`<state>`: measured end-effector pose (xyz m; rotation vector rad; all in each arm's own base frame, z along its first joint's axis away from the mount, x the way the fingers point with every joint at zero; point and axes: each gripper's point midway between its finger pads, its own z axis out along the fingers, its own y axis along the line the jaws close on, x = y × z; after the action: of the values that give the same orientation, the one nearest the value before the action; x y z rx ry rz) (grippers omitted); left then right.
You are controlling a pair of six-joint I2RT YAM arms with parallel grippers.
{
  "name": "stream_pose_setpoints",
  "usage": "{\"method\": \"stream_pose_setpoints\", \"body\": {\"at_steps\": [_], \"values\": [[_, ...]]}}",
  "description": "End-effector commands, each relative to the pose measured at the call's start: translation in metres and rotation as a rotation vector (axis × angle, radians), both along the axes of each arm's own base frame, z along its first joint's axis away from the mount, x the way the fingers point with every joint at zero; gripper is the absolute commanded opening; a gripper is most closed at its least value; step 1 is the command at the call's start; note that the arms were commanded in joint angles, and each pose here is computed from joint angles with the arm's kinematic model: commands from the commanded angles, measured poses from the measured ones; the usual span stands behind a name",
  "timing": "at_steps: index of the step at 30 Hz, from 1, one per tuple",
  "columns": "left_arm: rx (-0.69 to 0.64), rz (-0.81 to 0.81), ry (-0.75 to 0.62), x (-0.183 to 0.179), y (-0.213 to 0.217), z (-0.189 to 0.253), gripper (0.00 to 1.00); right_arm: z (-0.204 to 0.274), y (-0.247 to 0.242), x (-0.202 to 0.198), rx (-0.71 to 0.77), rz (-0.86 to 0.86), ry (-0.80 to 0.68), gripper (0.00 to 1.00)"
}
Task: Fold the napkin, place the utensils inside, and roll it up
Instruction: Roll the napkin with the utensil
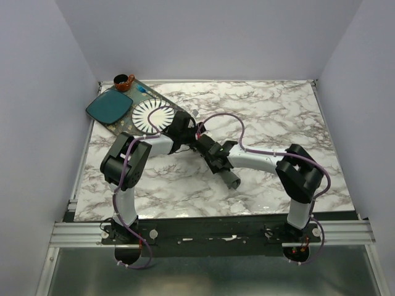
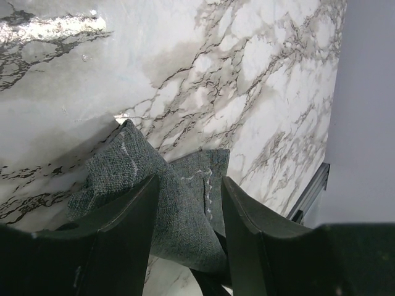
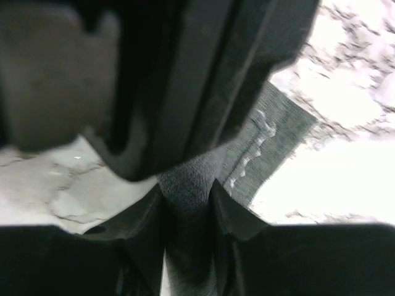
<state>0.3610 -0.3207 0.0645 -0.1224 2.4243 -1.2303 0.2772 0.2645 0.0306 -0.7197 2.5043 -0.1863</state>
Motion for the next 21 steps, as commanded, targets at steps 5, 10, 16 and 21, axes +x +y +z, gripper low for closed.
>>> {"method": "stream_pose_setpoints", "body": {"at_steps": [5, 10, 16, 21], "values": [[0.064, -0.005, -0.126, 0.006, 0.018, 0.053, 0.55, 0.004, 0.011, -0.021, 0.46, 0.013, 0.282, 0.34], [0.034, -0.016, -0.137, 0.005, 0.014, 0.067, 0.56, 0.005, 0.012, -0.025, 0.664, 0.011, 0.423, 0.31], [0.004, -0.05, -0.102, -0.006, -0.002, 0.054, 0.56, 0.003, 0.014, -0.025, 0.831, 0.002, 0.541, 0.3], [-0.025, -0.065, -0.057, -0.006, -0.015, 0.036, 0.55, -0.005, 0.008, -0.031, 0.936, -0.009, 0.608, 0.31]]}}
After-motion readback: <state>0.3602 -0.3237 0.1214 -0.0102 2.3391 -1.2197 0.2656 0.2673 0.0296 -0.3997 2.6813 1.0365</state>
